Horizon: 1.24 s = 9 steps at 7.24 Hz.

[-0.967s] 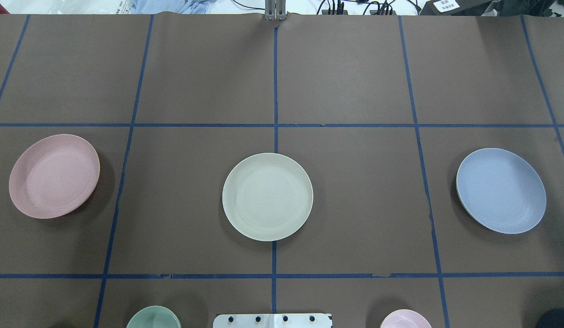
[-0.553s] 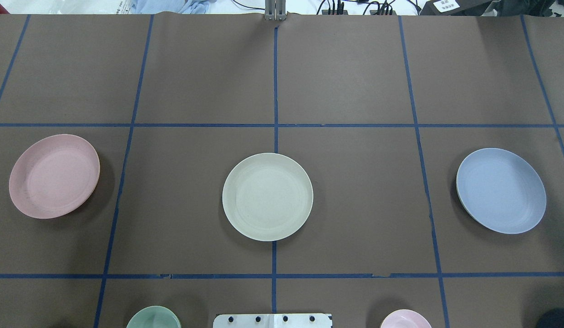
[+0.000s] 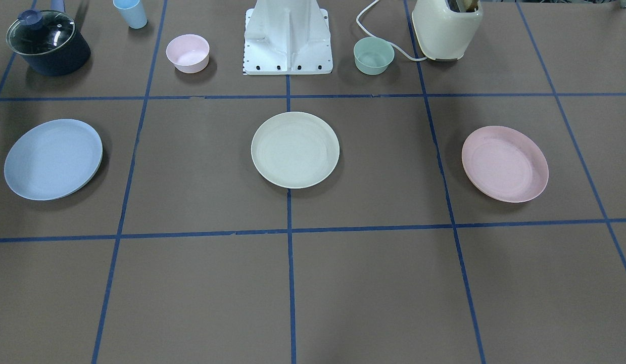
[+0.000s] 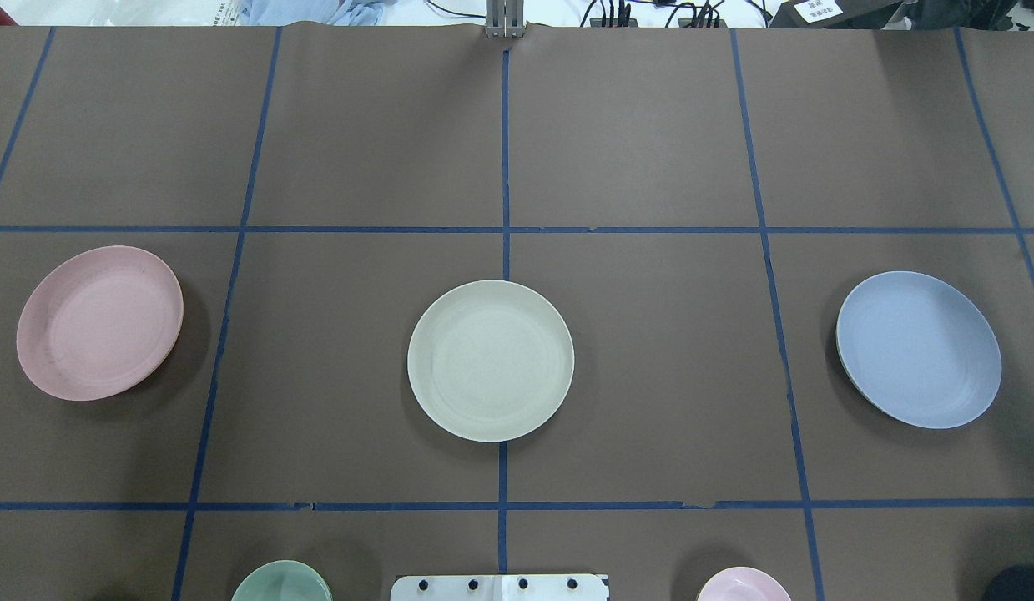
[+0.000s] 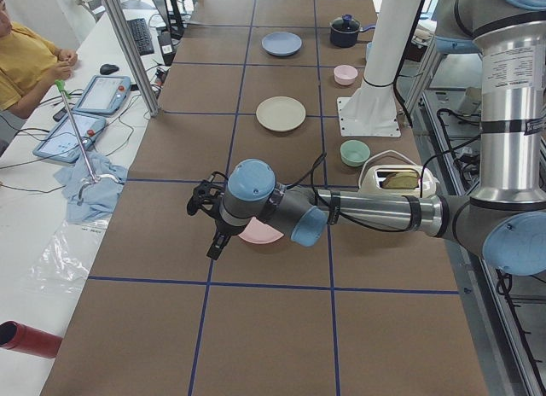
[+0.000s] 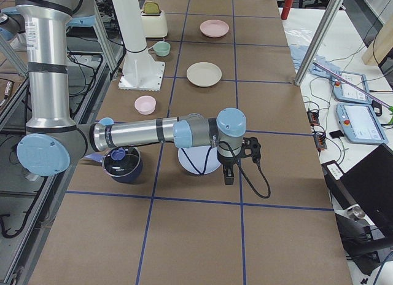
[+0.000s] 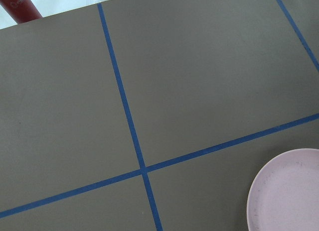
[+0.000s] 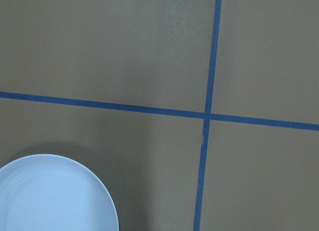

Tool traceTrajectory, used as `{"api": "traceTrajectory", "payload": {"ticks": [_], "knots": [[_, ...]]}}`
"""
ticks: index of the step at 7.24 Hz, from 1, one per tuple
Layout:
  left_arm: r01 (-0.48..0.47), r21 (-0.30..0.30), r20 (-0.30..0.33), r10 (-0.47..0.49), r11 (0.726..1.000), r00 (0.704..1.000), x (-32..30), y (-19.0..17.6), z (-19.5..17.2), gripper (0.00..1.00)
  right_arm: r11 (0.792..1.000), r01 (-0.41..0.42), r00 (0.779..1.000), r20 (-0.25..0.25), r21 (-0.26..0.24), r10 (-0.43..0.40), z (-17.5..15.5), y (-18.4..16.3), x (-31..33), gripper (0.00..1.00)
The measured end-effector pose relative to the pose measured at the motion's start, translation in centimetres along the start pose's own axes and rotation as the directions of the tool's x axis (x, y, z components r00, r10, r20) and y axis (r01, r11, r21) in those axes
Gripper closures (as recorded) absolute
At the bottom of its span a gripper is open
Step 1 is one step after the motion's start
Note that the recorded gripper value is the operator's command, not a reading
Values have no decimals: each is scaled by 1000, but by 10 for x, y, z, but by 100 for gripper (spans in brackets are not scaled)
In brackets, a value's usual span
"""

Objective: Stack three plates with pink and blue

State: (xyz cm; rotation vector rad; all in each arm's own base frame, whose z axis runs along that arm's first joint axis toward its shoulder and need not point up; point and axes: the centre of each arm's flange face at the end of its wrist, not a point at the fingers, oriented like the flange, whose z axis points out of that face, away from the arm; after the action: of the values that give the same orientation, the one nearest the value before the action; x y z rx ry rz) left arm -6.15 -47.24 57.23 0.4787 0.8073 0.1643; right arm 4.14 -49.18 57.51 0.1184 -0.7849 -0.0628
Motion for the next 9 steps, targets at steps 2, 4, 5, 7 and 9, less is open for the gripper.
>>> {"api": "traceTrajectory", "payload": {"ticks": [2,4,5,7,9], "knots": [[-9,7,-2,9,1000,1000,2,-1,0,0,998,53,999,1,44,-53,-8,-2,-9,0],[-13,7,-4,13,1000,1000,3,-1,1,0,995,75,997,3,69,-76,-8,0,-9,0],[-18,0,-8,18,1000,1000,6,-1,5,0,994,78,997,4,72,-78,-8,0,-9,0],[-27,-32,-26,26,999,999,15,0,21,0,994,87,996,5,73,-87,-8,-2,-11,0],[35,-95,-56,-41,995,998,39,-1,53,0,994,85,996,11,64,-86,-4,1,-10,0]]}}
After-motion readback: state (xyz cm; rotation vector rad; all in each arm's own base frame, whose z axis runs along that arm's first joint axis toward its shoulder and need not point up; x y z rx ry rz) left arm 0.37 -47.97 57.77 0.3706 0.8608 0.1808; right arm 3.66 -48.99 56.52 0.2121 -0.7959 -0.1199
